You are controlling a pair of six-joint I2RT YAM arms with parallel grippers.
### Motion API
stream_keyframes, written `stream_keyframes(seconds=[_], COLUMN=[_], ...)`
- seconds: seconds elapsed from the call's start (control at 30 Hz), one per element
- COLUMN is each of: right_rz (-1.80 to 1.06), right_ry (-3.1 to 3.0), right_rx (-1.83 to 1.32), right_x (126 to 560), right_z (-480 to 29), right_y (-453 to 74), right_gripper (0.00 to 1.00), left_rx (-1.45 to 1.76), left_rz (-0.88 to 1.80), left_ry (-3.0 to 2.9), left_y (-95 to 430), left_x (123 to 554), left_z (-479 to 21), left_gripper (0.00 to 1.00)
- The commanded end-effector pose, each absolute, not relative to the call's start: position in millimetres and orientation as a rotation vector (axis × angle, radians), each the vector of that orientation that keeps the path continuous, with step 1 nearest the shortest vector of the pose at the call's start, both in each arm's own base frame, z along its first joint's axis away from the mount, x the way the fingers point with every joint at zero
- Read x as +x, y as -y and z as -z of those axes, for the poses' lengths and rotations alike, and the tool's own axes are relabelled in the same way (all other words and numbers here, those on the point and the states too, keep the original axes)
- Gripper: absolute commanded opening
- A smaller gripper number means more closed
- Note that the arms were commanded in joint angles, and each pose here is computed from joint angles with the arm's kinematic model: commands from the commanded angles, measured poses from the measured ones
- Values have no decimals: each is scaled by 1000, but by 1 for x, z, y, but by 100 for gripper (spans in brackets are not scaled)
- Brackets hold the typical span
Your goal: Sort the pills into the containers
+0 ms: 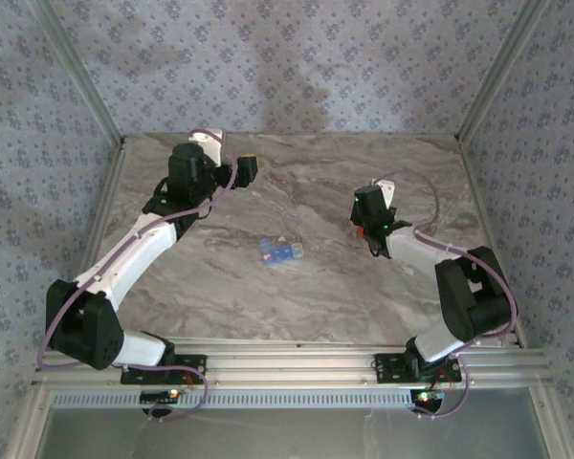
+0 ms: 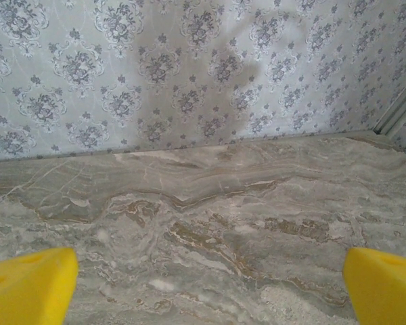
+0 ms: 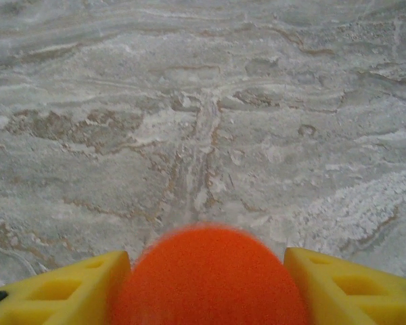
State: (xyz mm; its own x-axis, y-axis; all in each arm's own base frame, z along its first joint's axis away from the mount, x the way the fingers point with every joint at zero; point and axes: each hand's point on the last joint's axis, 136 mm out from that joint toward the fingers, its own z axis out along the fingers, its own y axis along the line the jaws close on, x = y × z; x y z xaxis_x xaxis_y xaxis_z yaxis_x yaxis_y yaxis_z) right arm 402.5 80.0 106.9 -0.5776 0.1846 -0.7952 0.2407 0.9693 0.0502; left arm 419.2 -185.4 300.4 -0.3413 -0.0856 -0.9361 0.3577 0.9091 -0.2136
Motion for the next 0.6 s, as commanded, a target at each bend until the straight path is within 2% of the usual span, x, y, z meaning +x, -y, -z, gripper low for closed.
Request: stream_keyframes(seconds=[0.0, 0.13, 0.3, 0.4, 0.57], right_rz=[97, 55, -99, -270, -581], right_ry=[-2214, -2177, -2098, -2133, -2284], right_rx=[331, 327, 272, 130, -180], right_x=[391, 391, 387, 383, 364], right_z=[-109, -135, -194, -219, -226], right_y=[-74, -77, -91, -123, -194], right_gripper=[68, 74, 75, 75, 75], left_rx=[208, 216, 211, 196, 195], left_rz=[482, 490, 499, 496, 491], left_ry=[-1821, -1839, -1938, -2048, -2230], left_y=[185, 188, 190, 190, 191], left_x=[417, 418, 424, 429, 435], left_z=[-319, -314, -297, -277, -241], left_gripper=[99, 99, 98, 98, 94])
